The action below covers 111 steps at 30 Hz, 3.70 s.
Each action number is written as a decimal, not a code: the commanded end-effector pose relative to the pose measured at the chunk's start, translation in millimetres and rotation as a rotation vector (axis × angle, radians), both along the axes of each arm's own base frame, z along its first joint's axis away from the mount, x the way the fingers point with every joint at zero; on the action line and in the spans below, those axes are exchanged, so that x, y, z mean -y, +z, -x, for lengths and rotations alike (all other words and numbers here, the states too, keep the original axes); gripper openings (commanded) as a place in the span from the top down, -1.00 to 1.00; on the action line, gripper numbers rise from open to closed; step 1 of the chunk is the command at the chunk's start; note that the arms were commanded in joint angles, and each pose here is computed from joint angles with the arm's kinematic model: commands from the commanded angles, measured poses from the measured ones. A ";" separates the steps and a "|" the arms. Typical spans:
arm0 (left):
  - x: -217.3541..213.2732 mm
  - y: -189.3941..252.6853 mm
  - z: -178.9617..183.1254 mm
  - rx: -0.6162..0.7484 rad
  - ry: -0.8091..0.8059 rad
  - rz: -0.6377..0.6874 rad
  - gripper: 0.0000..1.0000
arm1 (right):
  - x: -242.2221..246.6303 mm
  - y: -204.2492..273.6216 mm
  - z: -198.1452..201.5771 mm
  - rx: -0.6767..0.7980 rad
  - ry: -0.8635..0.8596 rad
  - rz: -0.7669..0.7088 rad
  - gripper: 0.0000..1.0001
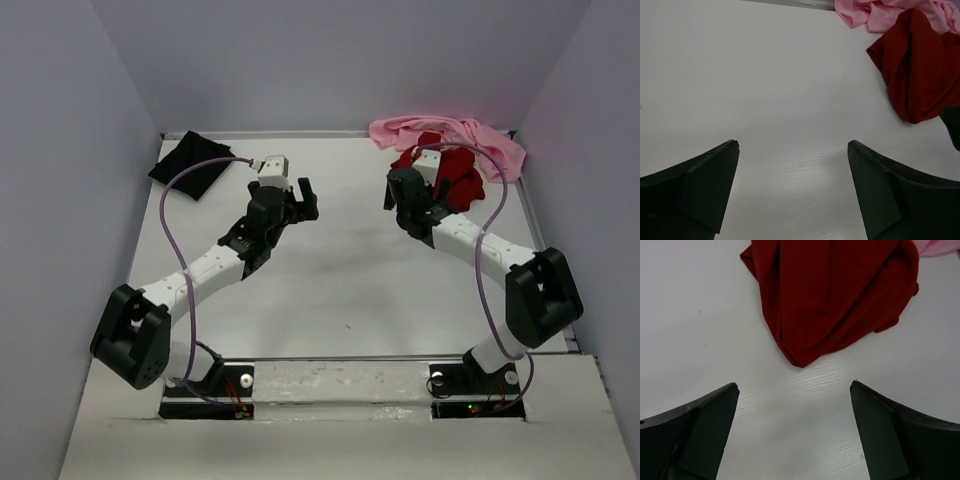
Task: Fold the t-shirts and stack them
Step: Grab the tshirt from the pile, then move the tshirt to the center of the board
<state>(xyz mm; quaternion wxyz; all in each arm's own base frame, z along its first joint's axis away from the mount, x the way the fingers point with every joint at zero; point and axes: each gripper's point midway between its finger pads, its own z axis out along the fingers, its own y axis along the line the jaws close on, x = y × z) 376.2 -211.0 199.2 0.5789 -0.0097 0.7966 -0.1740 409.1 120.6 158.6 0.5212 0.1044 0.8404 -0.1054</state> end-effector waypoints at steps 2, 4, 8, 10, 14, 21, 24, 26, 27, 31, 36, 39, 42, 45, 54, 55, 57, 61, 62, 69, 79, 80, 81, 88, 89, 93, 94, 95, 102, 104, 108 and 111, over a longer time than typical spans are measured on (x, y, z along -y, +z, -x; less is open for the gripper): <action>-2.0 30.9 -3.7 0.060 0.034 0.089 -0.98 | 29.6 26.2 -18.8 0.019 -0.013 -0.017 -0.99; 3.9 30.0 -7.7 0.055 0.022 0.098 -0.98 | 36.8 28.6 -35.5 -0.011 0.084 -0.030 -0.99; 12.4 26.2 -13.2 0.038 0.000 0.098 -0.98 | 52.1 25.3 -43.2 -0.094 0.088 -0.010 -0.99; 12.9 22.8 -13.5 0.032 -0.002 0.093 -0.98 | 47.4 22.9 -52.2 -0.129 0.120 -0.054 -0.99; 10.5 25.2 -13.9 0.043 -0.001 0.083 -0.98 | 35.6 1.5 -59.9 -0.209 0.187 -0.045 -0.99; 4.3 20.4 -14.7 0.039 0.004 0.061 -0.98 | 35.8 -31.5 -62.5 -0.282 0.169 -0.064 -0.98; -1.2 16.6 -16.0 0.032 0.014 0.058 -0.98 | 36.0 -45.0 -60.8 -0.311 0.164 -0.063 -0.98; -4.0 15.8 -16.8 0.031 0.018 0.058 -0.98 | 36.6 -50.3 -60.1 -0.322 0.159 -0.061 -0.97; -5.1 13.0 -17.3 0.025 0.019 0.057 -0.98 | 40.9 -54.5 -60.8 -0.330 0.148 -0.062 -0.96; -15.2 7.7 -20.0 0.013 0.031 0.057 -0.98 | 41.8 -63.1 -63.7 -0.345 0.153 -0.070 -0.93; -30.3 3.5 -24.4 0.004 0.051 0.061 -0.98 | 40.5 -71.6 -67.0 -0.358 0.150 -0.072 -0.82; -35.1 0.5 -25.1 -0.002 0.058 0.061 -0.98 | 44.9 -78.8 -69.9 -0.371 0.138 -0.069 -0.82; -39.7 -0.9 -25.9 -0.002 0.063 0.058 -0.98 | 41.6 -80.5 -75.7 -0.371 0.147 -0.075 0.22; -42.3 -2.4 -26.4 -0.004 0.067 0.054 -0.98 | 32.9 -80.2 -80.3 -0.379 0.179 -0.103 1.00; -50.2 -2.3 -27.4 0.000 0.081 0.052 -0.98 | -71.6 9.9 -55.3 -0.325 0.611 -0.431 1.00; -50.5 -2.9 -27.6 -0.001 0.083 0.050 -0.98 | -79.9 34.1 -48.1 -0.295 0.663 -0.470 1.00; -53.3 -4.1 -27.8 -0.002 0.089 0.045 -0.98 | -104.0 73.2 -30.7 -0.272 0.791 -0.556 1.00; -59.8 -2.3 -27.8 0.004 0.107 0.046 -0.98 | -123.6 166.8 4.0 -0.157 0.986 -0.655 1.00; -61.3 -0.2 -27.2 0.009 0.112 0.048 -0.98 | -125.7 188.5 12.2 -0.120 1.022 -0.669 1.00; -73.3 6.5 -22.8 0.028 0.152 0.063 -0.98 | -128.6 358.8 94.5 0.155 1.313 -0.748 1.00; -90.8 20.3 -4.3 0.071 0.219 0.123 -0.98 | -118.6 368.4 134.4 0.154 1.334 -0.800 1.00; -92.7 21.8 -2.3 0.077 0.224 0.128 -0.98 | -115.5 359.7 130.5 0.140 1.307 -0.802 0.89; -94.2 24.0 1.9 0.084 0.225 0.139 -0.98 | -113.2 351.7 130.6 0.135 1.287 -0.790 0.94; -70.1 17.8 26.2 0.016 0.085 0.233 -0.98 | -110.9 253.5 105.3 -0.025 1.178 -0.798 1.00; -67.3 14.6 30.2 0.003 0.070 0.248 -0.98 | -110.5 248.1 104.2 -0.033 1.171 -0.795 1.00; -43.4 12.8 54.0 -0.026 -0.068 0.374 -0.98 | -108.7 233.9 97.2 -0.044 1.144 -0.774 1.00; -35.1 6.9 62.9 -0.055 -0.115 0.408 -0.98 | -107.5 233.5 93.5 -0.036 1.131 -0.762 1.00; -32.6 6.6 65.7 -0.059 -0.129 0.425 -0.98 | -104.4 234.1 89.9 -0.029 1.119 -0.758 1.00; -49.7 6.6 63.5 -0.031 -0.043 0.406 -0.98 | -120.2 235.4 98.6 -0.126 1.247 -0.909 1.00; -60.9 11.2 57.9 -0.004 0.011 0.383 -0.98 | -123.3 248.2 111.8 -0.104 1.313 -0.960 1.00; -75.1 18.3 48.1 0.013 0.071 0.352 -0.98 | -119.0 290.5 144.5 -0.028 1.403 -0.948 1.00; -78.2 21.9 42.9 0.018 0.078 0.347 -0.98 | -112.2 315.6 161.8 0.027 1.436 -0.928 1.00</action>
